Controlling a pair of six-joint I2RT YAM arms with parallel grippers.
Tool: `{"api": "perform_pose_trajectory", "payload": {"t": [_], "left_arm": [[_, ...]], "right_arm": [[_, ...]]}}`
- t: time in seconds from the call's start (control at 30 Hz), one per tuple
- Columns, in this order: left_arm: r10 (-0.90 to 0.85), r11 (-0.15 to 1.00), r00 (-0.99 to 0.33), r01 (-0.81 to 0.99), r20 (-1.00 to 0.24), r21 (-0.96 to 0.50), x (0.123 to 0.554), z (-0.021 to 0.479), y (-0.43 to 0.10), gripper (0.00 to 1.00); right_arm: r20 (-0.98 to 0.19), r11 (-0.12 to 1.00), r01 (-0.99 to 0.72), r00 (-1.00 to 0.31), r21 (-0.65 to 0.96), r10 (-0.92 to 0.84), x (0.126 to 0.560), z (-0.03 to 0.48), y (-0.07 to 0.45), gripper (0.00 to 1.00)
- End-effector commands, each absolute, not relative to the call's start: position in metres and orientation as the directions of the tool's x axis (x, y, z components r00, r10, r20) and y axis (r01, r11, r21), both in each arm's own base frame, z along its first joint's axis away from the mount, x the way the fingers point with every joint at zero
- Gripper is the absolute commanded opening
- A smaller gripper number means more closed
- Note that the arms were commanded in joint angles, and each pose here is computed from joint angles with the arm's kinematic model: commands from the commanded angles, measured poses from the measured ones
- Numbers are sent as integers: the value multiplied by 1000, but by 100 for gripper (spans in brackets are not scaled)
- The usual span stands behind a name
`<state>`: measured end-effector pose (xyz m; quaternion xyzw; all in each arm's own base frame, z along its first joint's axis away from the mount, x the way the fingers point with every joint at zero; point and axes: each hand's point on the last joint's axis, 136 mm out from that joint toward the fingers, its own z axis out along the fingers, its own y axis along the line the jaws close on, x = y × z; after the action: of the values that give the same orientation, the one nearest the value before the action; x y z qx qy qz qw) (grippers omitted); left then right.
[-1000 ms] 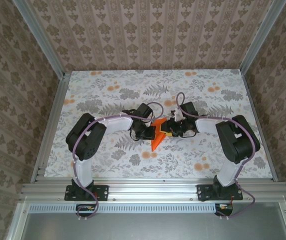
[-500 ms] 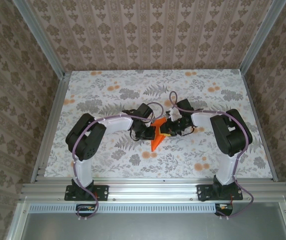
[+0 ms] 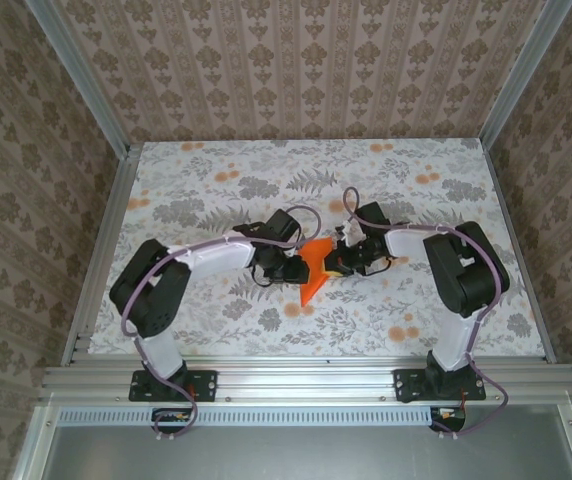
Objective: Fold a paper plane with a square sheet of paper (pick it up from the middle)
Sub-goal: Fourth fold the wing at the center of the table.
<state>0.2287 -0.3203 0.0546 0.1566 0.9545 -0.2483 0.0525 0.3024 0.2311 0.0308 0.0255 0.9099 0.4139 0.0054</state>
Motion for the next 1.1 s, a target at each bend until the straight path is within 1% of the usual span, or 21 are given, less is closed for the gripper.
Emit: {"api": "perform_pose_trajectory", "payload": {"t": [0.0,0.27,0.47,0.63,0.77,1.07], "left_arm": [[321,821,-915,397,-243,-411,215,69,-324,35],[404,816,-863,490,-303,-307,177,63,-337,42],[448,813,-829,534,-335,-234,165,57,-347,45],[479,817,-807,554,-345,-161,164,51,-350,46],[486,837,-806,541,-339,-87,170,47,-341,46],[495,849,-804,528,-328,-14,180,41,-336,45]], "right_arm": [[31,655,138,-985,743,171,302,39,226,4],[32,678,233,-955,698,295,276,45,209,5],[38,662,265,-941,702,337,265,46,208,5],[29,655,245,-946,715,322,270,50,214,6],[17,651,207,-958,731,286,279,55,224,7],[44,657,203,-967,726,250,292,49,236,9]]}}
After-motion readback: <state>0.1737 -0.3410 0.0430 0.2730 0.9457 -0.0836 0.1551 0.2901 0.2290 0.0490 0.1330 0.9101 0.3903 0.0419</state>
